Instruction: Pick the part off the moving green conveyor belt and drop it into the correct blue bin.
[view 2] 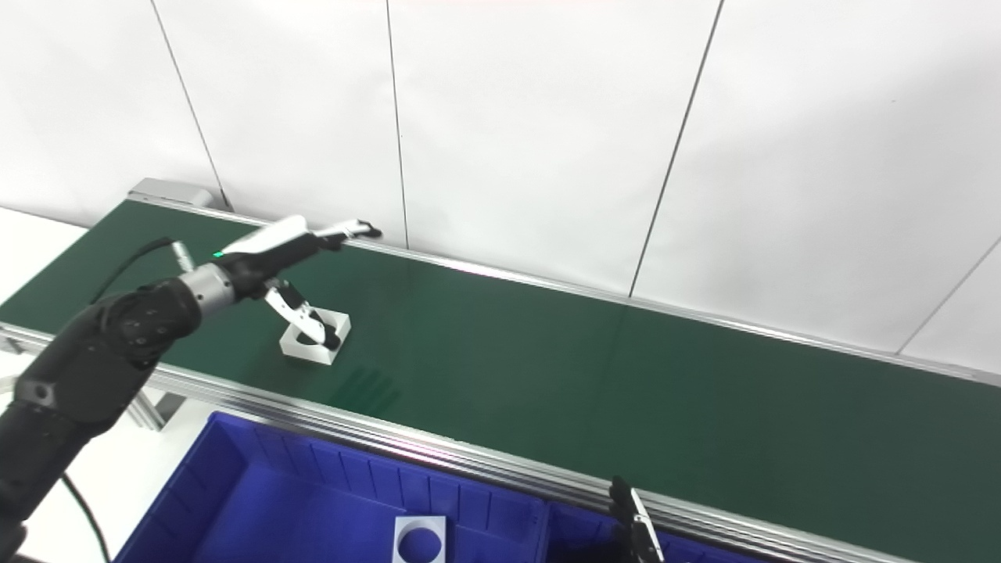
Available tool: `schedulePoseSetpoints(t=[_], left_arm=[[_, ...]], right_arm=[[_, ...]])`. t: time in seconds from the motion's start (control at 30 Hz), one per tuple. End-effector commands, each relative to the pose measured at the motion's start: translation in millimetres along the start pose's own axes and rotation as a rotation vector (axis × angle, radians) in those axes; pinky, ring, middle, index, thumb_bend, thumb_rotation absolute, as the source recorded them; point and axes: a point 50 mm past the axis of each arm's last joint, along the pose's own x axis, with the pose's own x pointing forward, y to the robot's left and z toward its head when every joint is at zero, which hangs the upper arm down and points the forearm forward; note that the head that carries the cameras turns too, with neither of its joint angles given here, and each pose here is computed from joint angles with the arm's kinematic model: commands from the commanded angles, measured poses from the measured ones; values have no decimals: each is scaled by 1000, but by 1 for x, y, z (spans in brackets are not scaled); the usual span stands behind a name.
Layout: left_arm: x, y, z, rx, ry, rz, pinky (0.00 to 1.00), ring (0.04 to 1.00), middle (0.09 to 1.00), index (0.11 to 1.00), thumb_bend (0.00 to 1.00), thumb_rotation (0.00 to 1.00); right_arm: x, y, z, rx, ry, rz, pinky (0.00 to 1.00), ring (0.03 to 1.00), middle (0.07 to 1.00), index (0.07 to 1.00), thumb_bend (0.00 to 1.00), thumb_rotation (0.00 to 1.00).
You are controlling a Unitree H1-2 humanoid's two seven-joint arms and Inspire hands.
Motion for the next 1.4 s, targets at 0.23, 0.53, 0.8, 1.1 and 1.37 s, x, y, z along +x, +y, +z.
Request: schedulePoseSetpoints(t=[0.23,0.53,0.8,1.1,1.37], left_arm=[[18,10,13,75,-17,-31,875,939,979,929,935,135],[34,-3,12,94,29,-49,901,956,996,948,936,129],[38,-7,-1,79,110,-5,935,976,1000,966,924,142],[48,-16,-12,106,198,20,942,987,1000,984,887,120],[62,-33,-11,104,217,6,920,967,1000,982,855,84]], right_arm=[[2,0,15,16,-94,-20,887,926,927,945,669,377],[1,0,15,20,-87,-29,887,922,920,940,672,377],[-1,-1,16,15,-88,-31,883,921,918,939,669,380],[-3,-3,16,18,-96,-33,877,913,912,935,663,367],[-6,-2,19,29,-92,-41,879,912,908,936,673,377]])
